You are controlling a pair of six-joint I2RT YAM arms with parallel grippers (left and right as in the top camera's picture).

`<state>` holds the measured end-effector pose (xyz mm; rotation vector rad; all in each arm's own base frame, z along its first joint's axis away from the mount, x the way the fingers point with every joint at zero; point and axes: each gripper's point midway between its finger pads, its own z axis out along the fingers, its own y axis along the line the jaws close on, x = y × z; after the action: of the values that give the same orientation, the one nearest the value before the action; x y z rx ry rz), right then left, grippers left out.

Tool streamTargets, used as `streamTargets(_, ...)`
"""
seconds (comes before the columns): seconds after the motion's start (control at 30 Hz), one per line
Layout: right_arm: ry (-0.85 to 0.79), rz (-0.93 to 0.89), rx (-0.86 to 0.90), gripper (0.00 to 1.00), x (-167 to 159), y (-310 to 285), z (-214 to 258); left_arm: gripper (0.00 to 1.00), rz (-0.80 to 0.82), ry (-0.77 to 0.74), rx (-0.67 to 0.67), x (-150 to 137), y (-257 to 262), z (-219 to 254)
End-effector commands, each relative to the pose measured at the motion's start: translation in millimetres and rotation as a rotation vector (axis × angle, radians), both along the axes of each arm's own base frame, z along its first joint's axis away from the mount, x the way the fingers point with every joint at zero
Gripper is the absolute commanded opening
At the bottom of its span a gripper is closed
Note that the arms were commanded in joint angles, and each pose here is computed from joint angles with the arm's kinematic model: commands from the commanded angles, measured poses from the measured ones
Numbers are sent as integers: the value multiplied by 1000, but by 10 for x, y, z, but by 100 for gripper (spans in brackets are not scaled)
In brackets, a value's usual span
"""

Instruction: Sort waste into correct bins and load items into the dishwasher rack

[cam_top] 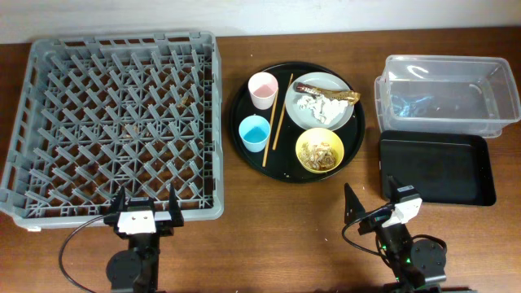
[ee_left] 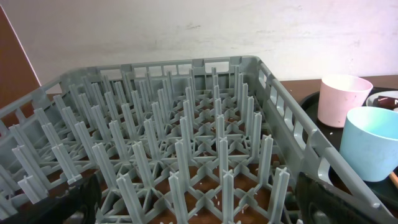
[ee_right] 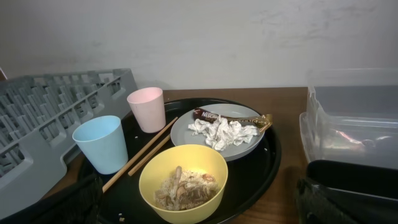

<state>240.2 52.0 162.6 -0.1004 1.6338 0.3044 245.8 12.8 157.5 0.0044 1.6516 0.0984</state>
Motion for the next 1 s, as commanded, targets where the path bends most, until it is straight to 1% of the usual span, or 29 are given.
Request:
streamTargets(0.0,7,-5,-2,98,2,-3,-36,99,-13,6,18,1,-16,-25)
streamTargets(0.6,7,0,-2,98,0,5,-36,99,-13,6,18,1,-16,-25)
streamTargets(0.8,-46,58,17,99,-37,101,153,99,-13,6,18,1,-16,-25)
streamTargets(0.9,-97,93,21,98,-107,152,438,99,-14,6,18,1,-16,-25)
streamTargets(0.97,-103,93,13,98,-161,145,614,99,-13,6,18,1,-16,-25)
